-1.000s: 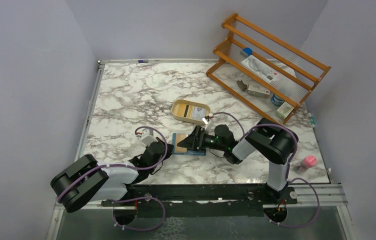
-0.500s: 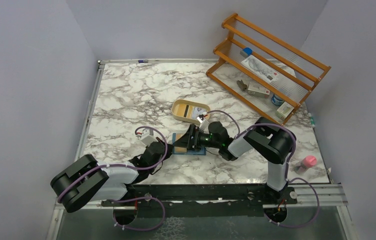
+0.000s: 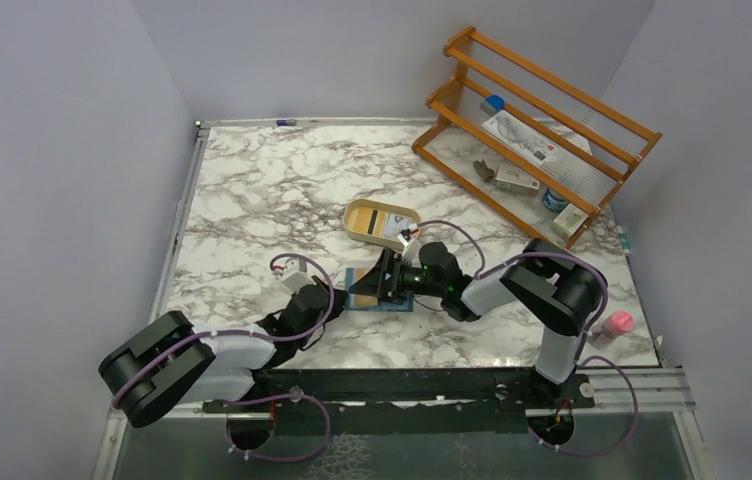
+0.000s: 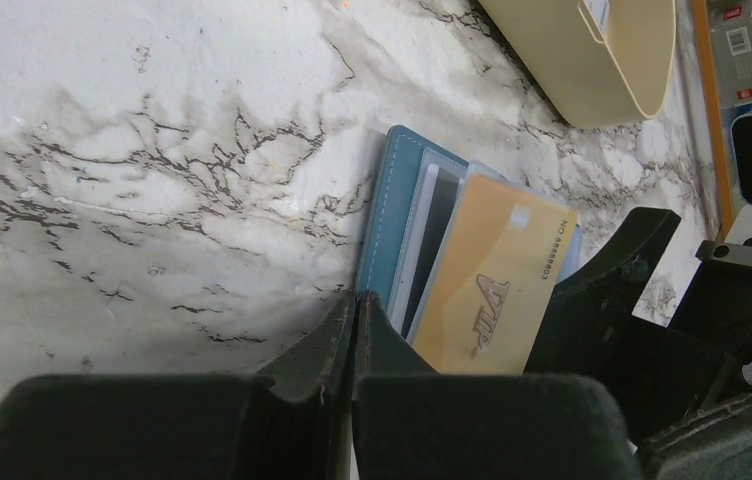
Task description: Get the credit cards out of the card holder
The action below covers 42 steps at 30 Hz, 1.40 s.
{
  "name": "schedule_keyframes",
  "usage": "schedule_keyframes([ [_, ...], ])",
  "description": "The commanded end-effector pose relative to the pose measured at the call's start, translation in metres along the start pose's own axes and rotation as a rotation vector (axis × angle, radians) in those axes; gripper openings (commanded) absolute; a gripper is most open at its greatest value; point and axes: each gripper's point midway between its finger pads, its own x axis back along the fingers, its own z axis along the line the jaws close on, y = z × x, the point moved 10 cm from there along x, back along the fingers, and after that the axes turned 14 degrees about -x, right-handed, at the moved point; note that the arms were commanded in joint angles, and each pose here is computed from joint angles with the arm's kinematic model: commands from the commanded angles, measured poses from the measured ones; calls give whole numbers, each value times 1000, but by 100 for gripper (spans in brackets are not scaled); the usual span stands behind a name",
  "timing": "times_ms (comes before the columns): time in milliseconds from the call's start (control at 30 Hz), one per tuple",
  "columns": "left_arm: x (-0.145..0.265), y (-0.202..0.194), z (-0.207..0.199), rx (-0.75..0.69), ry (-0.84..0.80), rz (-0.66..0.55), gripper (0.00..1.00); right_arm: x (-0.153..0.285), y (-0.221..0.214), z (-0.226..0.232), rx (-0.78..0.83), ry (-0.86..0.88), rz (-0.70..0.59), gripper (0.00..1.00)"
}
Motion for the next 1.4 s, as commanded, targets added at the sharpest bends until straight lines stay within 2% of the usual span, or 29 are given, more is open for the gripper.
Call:
schedule_keyframes([
  [0,3,-6,7,-6,16,23,0,7,-1,6,5,18,6,86],
  [267,5,-6,9,-5,18,22,0,15,0,9,11,11,-4,83],
  [433,5,-6,8,-3,13,21,0,19,-2,-9,3,-63,-19,80],
  [633,5,-5,8,-6,10,20,0,18,-6,-38,-11,-128,-17,59],
  [833,6,-7,10,-5,13,24,0,20,-7,-46,-14,-162,-38,44],
  [967,5,-7,10,-8,16,27,0,23,-6,-49,-3,-198,-57,29],
  [1367,6,-8,11,-8,16,34,0,32,-10,-53,4,-218,-60,24],
])
